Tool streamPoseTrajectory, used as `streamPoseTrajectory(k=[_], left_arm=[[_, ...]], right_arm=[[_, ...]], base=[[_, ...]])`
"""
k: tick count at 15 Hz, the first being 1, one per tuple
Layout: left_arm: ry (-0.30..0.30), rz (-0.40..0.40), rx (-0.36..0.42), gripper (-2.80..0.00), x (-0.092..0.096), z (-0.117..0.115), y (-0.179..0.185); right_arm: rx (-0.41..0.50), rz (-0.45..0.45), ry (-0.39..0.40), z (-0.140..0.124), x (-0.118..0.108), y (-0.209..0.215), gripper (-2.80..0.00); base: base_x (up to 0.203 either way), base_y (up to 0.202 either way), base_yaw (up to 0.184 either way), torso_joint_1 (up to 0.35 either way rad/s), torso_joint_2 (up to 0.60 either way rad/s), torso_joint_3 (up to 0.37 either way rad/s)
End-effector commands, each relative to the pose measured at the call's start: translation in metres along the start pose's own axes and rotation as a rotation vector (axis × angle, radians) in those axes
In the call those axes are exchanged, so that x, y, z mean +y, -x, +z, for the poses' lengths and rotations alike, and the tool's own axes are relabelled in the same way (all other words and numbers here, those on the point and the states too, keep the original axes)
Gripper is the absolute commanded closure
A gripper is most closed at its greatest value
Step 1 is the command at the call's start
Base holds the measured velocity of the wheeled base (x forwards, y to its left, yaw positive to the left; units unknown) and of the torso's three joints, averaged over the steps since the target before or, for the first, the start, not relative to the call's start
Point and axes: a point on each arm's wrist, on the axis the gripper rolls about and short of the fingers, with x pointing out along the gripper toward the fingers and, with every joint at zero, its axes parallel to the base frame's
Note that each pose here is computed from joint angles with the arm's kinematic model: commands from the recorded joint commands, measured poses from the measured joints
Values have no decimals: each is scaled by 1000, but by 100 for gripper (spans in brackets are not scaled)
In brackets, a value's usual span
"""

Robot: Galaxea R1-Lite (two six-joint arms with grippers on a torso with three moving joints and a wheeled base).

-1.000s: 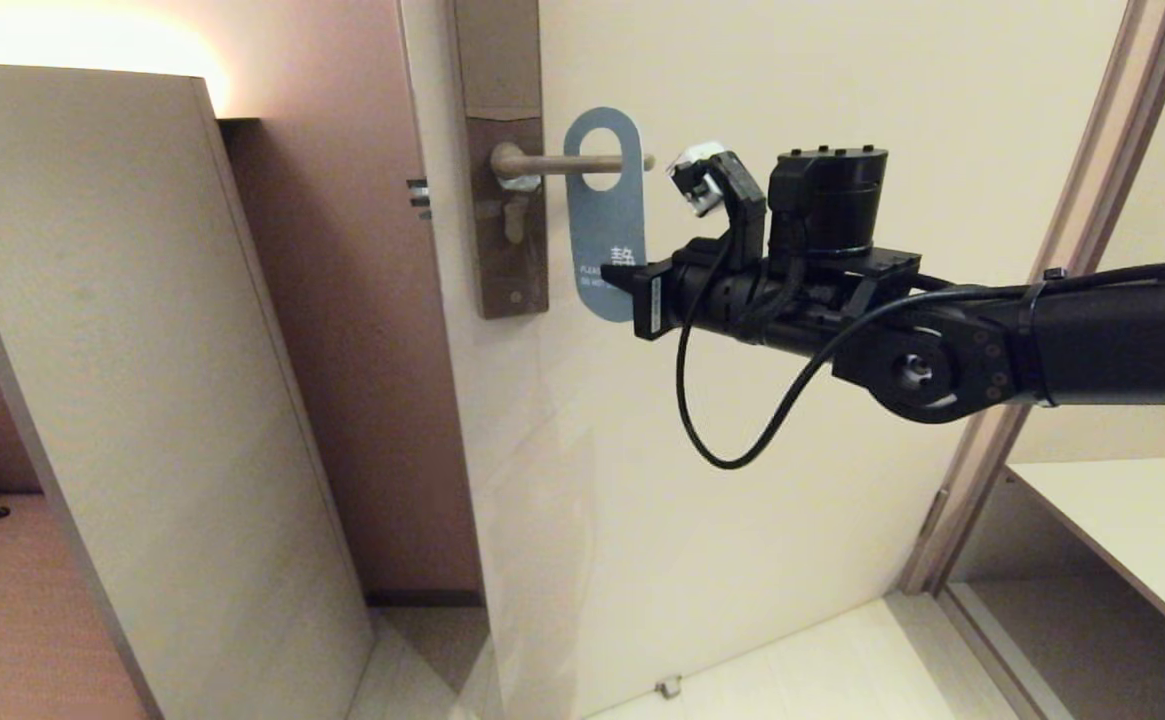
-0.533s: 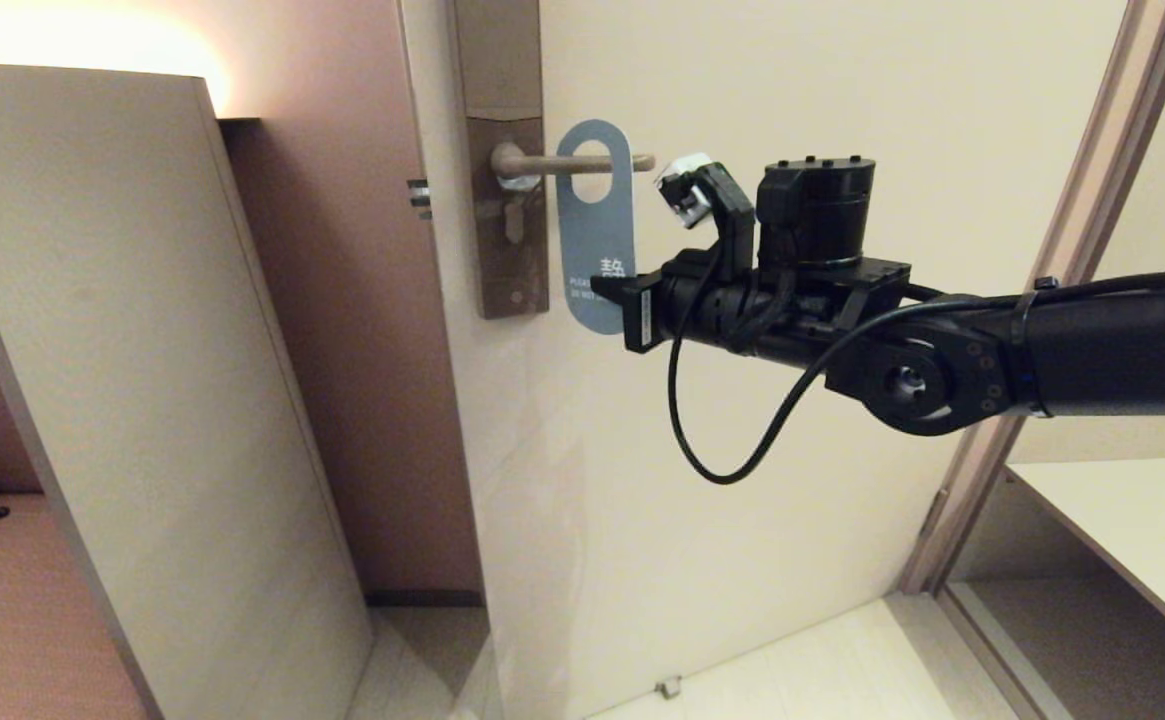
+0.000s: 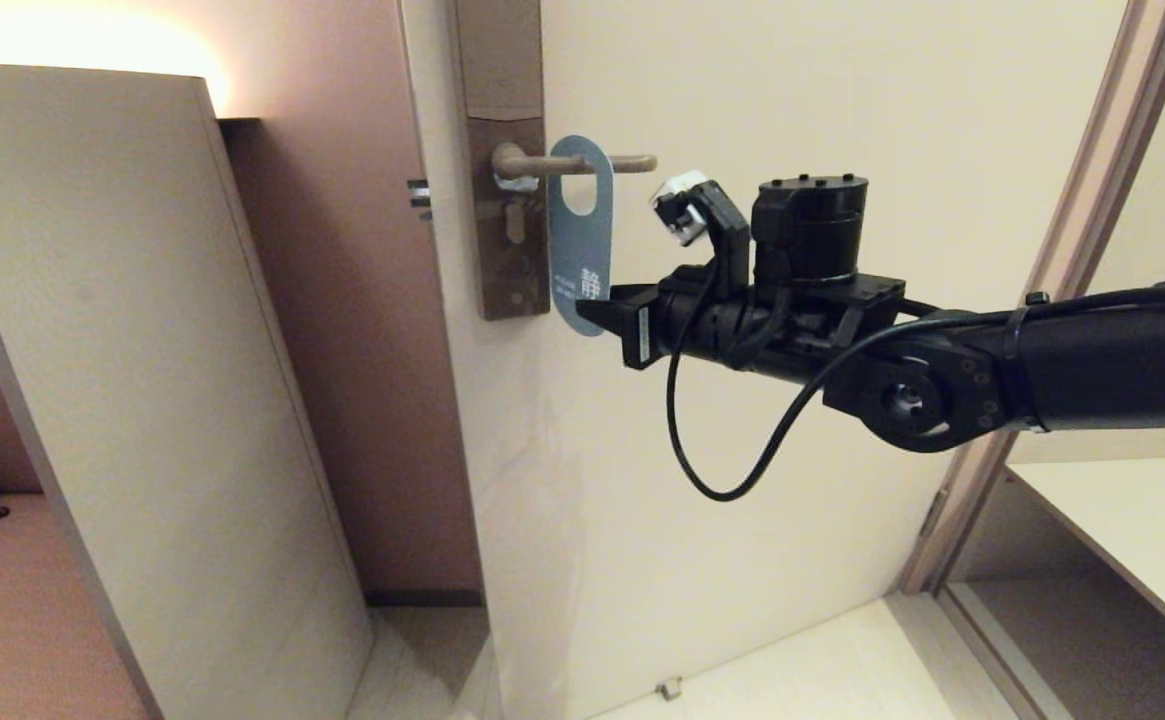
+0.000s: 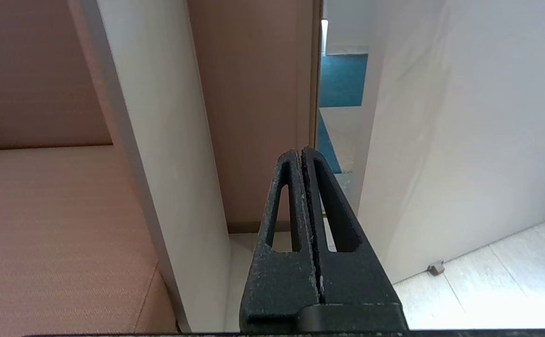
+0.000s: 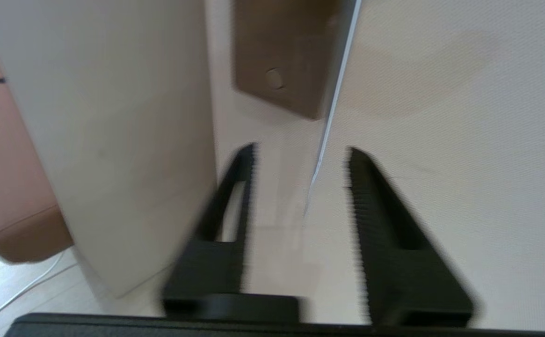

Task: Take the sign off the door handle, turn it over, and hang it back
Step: Hang the sign back with the other side facing out

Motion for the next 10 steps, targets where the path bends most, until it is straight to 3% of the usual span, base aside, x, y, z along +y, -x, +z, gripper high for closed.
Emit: streamPoseTrajectory(k=[1,10], left_arm=[[0,0,-1,0,0,0,0],[0,0,-1,0,0,0,0]], right_arm=[[-3,12,4,0,5,-1,-280],[0,16,2,7,11,23,-280]], base=[[0,0,0,0,0,0],[0,0,0,0,0,0]])
